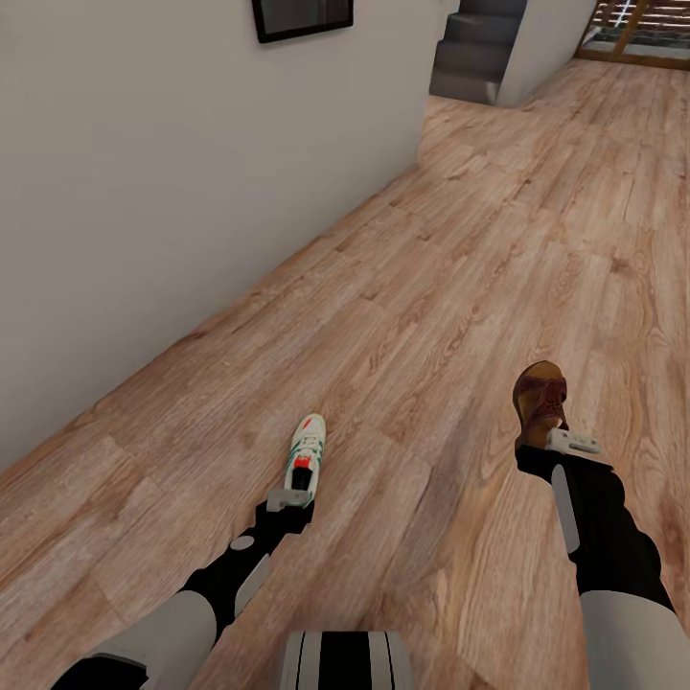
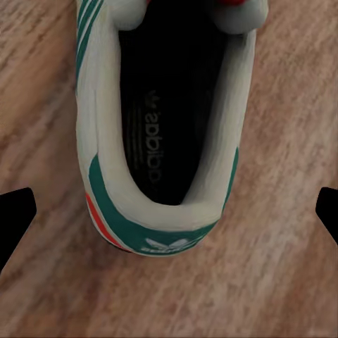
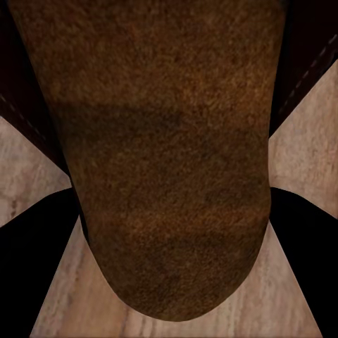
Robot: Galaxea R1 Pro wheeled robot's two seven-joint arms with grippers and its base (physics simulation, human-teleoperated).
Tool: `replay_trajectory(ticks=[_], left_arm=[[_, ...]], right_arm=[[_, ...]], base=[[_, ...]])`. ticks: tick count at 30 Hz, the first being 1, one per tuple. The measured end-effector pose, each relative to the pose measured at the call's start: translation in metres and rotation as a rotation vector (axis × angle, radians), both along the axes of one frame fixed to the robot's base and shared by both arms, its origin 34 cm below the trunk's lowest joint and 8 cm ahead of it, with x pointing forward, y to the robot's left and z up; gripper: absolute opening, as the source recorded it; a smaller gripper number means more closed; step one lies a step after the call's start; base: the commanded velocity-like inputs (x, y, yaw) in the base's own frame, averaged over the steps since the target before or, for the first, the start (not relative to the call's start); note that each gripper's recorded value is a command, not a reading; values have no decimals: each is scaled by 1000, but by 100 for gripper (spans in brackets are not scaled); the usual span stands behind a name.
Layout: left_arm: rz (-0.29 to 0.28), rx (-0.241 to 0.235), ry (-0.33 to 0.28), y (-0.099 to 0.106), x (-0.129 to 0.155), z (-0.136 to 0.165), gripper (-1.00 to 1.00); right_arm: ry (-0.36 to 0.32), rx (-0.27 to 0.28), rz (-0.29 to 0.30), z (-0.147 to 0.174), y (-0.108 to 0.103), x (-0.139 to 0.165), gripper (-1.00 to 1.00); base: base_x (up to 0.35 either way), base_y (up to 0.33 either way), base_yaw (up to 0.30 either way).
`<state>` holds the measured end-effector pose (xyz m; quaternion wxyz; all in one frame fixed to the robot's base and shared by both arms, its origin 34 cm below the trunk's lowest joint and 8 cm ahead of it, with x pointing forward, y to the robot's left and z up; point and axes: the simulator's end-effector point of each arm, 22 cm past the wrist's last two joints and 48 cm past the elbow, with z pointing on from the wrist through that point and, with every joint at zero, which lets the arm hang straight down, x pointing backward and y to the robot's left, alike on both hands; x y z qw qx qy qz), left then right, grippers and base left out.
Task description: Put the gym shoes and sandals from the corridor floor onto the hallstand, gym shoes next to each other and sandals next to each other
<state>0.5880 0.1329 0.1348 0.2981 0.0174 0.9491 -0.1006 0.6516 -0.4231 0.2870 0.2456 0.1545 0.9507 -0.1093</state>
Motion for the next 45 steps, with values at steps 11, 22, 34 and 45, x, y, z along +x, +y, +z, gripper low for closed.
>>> replay_trajectory(ticks=[11,22,34,45], left_arm=[[0,0,11,0,-4,-6,100],[0,0,46,0,-18,-24,100],[0,0,70,0,-27,-36,100],[0,0,72,0,-28,-37,100]], right_arm=[[12,0,0,-7,0,-3,-100],[48,0,0,-28,0,-11,-100],[71,0,0,-41,0,-17,-100],[73,0,0,-42,0,-17,-100]], base=[[4,0,0],[0,0,0],[0,0,0],[78,0,0]])
